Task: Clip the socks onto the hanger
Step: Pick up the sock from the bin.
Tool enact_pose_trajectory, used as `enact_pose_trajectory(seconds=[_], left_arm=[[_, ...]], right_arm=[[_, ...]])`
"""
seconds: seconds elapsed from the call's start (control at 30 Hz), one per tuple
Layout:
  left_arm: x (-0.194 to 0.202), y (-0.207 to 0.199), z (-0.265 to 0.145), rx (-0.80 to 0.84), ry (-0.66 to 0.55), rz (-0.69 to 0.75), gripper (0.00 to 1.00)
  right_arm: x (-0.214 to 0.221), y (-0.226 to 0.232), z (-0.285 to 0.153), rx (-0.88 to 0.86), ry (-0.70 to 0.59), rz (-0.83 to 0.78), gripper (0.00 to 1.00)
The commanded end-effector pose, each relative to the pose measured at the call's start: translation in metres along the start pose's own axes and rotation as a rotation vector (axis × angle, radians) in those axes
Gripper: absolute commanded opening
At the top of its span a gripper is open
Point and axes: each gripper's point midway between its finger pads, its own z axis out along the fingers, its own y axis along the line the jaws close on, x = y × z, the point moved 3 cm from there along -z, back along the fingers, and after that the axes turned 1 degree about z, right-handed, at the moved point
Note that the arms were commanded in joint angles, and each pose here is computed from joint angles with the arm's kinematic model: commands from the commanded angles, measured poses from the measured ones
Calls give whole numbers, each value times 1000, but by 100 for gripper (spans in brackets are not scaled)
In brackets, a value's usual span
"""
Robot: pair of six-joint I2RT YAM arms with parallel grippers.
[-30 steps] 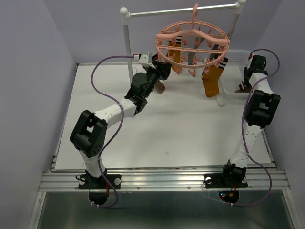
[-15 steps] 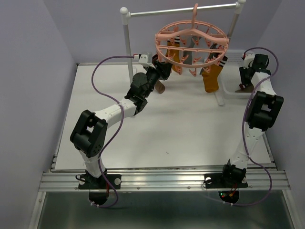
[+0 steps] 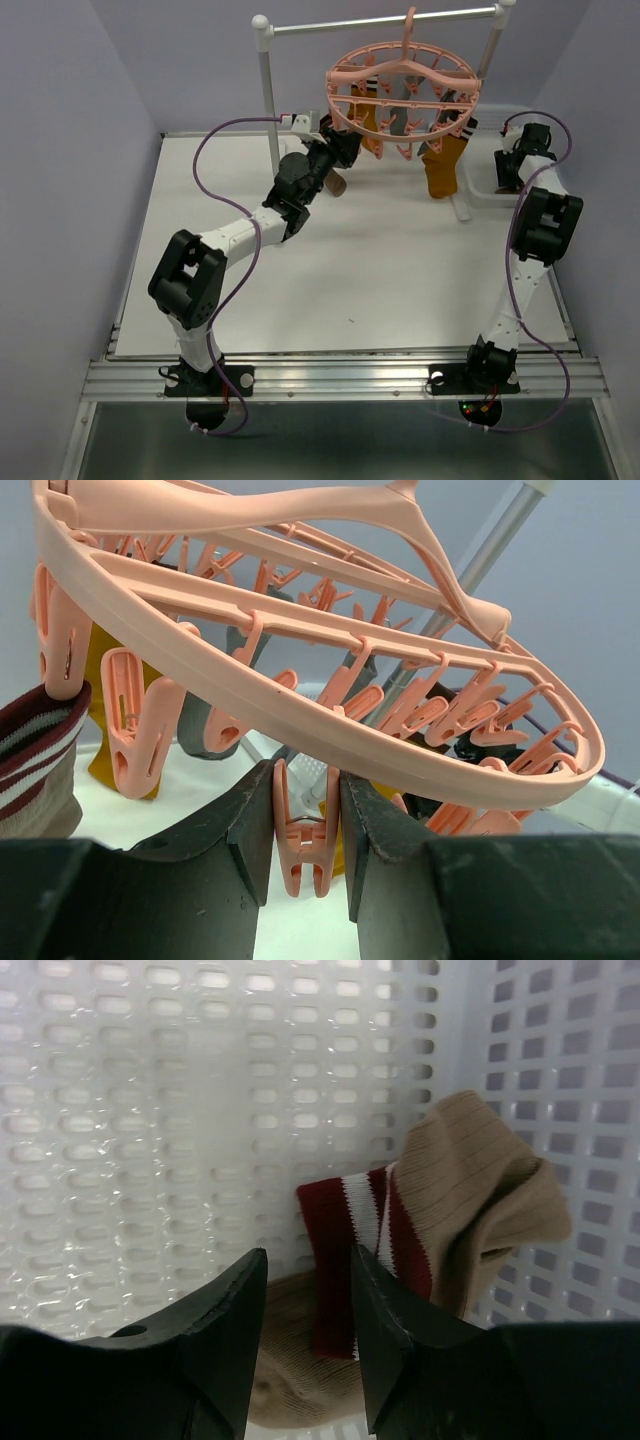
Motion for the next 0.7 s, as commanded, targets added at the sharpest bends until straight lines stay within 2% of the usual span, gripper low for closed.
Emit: enact_pose_trajectory(seconds=[0.0, 0.23, 0.43, 0.67], left_arm=[[-22, -14, 8, 34, -80, -7, 0], [-19, -12, 14, 31, -75, 0, 0], [-19, -11, 15, 28, -77, 8, 0], [-19, -9, 16, 23, -78, 26, 0]], right_arm=[[-20, -26, -19, 137, -43, 35, 46], [-24, -22, -35, 111, -63, 29, 48], [-25, -22, -58, 95, -71, -60, 50], [-7, -32, -44, 181, -11, -75, 48]])
